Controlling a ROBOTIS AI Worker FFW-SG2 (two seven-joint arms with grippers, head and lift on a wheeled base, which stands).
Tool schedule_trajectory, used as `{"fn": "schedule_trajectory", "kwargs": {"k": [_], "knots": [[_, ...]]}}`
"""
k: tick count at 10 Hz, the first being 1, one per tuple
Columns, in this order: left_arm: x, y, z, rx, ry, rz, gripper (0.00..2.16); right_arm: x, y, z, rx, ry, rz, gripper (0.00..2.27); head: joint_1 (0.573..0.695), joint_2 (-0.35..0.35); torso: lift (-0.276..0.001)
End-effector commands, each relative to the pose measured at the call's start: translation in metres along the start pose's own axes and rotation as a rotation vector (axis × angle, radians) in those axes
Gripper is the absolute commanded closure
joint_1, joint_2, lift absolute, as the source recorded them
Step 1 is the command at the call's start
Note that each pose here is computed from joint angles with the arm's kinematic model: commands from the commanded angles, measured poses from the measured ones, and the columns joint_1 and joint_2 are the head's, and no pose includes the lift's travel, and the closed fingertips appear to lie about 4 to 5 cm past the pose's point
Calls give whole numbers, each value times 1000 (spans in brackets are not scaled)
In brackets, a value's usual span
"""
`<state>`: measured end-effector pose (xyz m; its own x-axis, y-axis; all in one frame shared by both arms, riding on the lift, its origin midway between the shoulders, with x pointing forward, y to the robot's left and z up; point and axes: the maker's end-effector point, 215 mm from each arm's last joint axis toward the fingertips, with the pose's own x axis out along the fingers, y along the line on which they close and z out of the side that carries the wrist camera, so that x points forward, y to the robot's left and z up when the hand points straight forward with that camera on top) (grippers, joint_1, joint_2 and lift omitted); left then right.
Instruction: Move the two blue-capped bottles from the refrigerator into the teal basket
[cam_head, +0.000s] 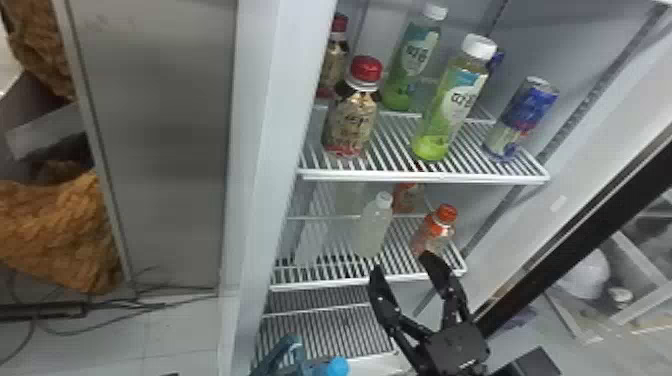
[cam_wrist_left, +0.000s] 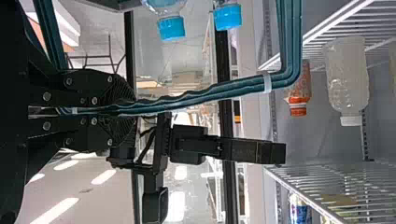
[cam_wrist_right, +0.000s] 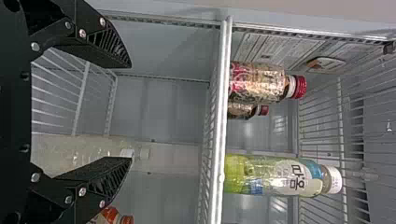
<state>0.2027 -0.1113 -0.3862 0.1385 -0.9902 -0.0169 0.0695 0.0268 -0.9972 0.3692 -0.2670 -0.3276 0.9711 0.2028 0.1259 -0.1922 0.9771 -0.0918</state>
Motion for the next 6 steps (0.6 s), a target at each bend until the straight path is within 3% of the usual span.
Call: {"fn": "schedule_trajectory", "kwargs": {"k": [1,6], "knots": [[1,-1,0,4,3,-1,1093,0,0,1,1,2,0,338,695,-350,-153],[1,-1,-1,3,6,-2,1093,0,-1,3,1,10,-12,338,695,-350,-153]]}}
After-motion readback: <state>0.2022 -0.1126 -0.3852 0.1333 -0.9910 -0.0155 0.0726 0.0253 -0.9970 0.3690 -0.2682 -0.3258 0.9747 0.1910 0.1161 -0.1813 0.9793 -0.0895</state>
